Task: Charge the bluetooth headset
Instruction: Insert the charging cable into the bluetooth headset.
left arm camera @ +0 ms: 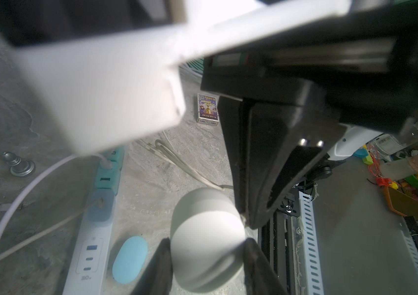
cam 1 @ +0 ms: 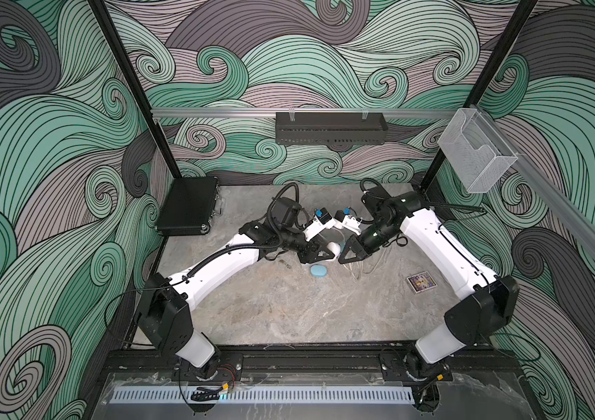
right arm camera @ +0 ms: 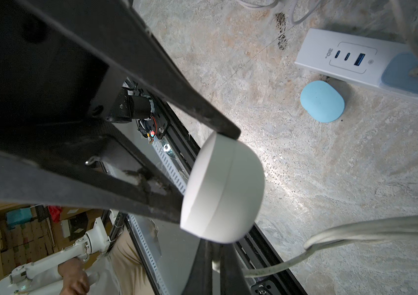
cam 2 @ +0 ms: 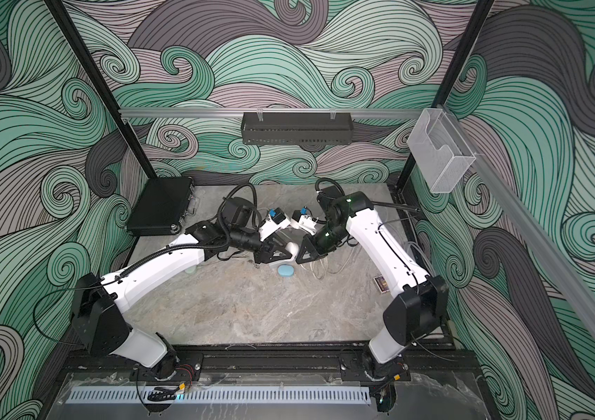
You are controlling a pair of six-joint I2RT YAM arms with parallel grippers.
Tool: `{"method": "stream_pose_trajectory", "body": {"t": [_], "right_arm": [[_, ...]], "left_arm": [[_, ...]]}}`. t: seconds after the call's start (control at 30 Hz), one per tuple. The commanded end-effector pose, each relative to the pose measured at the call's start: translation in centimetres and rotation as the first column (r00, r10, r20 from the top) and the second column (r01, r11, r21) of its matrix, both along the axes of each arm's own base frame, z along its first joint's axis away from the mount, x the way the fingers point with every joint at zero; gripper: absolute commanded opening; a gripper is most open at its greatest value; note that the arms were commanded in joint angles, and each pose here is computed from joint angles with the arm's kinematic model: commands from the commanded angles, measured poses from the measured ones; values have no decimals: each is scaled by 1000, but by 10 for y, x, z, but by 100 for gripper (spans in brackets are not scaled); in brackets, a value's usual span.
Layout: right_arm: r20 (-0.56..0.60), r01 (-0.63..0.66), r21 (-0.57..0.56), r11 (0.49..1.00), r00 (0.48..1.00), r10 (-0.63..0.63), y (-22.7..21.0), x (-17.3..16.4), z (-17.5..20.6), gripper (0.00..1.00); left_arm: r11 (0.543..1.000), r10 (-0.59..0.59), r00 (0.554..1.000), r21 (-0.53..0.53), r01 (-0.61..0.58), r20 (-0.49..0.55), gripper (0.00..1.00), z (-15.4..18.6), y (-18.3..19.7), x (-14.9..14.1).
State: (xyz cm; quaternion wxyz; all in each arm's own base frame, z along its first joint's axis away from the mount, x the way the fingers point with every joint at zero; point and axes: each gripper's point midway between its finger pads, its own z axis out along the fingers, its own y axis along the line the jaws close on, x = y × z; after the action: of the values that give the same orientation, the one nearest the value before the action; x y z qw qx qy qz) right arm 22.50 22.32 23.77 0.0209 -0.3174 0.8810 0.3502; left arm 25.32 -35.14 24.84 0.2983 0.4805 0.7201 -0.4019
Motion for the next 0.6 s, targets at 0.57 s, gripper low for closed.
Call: {"method": "stream_pose_trajectory", "body": {"t": [0.57], "right_arm": [[140,121,-28,992,983,-116,16,30,15,0]], "left_arm": [[990,-132,991,-52,132,-9,5,19,-11,-35]]}}
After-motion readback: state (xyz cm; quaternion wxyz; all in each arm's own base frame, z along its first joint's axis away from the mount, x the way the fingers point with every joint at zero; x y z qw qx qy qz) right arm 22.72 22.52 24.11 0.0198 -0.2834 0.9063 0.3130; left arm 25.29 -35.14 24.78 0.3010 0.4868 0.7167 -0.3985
